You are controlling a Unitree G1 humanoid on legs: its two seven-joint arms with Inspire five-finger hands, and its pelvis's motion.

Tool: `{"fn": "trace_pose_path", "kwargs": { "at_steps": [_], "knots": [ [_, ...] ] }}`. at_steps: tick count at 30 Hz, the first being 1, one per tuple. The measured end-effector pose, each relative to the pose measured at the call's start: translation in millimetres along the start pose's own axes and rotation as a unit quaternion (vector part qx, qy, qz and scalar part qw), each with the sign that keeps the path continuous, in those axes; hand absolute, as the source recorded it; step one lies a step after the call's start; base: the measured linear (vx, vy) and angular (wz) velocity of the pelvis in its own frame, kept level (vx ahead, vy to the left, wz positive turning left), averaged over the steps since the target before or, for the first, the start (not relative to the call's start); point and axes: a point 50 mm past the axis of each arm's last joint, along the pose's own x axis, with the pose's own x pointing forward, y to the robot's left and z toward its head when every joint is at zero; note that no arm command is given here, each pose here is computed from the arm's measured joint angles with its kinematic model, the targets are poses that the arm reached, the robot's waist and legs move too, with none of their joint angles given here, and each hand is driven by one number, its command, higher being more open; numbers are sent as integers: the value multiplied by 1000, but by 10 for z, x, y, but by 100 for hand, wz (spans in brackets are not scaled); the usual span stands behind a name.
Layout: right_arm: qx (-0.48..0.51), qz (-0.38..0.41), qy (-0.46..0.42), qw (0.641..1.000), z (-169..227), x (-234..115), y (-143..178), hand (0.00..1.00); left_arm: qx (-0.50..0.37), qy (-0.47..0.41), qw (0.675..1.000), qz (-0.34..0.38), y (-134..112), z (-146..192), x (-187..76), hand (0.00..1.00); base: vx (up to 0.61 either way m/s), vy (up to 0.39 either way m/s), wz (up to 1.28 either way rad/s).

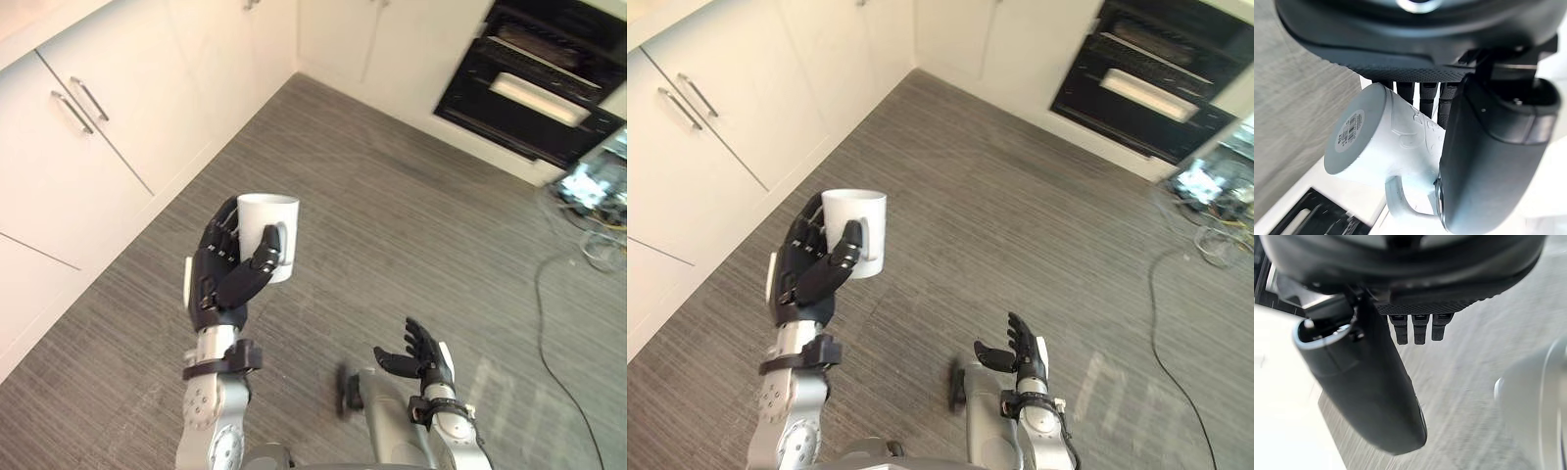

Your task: Walk over to the sink, pick up the cup, carry it to the dishwasher, place the cup inside the dishwasher, then close the dishwasher door

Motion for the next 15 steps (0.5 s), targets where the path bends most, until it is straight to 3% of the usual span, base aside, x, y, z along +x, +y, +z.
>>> {"fn": "trace_pose_path", "kwargs": {
  "at_steps": [4,9,15],
  "knots": [
    [-17,4,-41,999,172,-43,-77,90,-16,50,998,20,-26,-233,10,30,990,-49,1],
    [19,-16,-98,995,374,-99,-95,90,-27,4,999,-37,-203,-45,19,30,773,83,-27],
    [35,-18,-49,998,220,0,-2,90,-6,7,1000,-29,-117,-38,14,30,843,394,-55]
  ]
}}
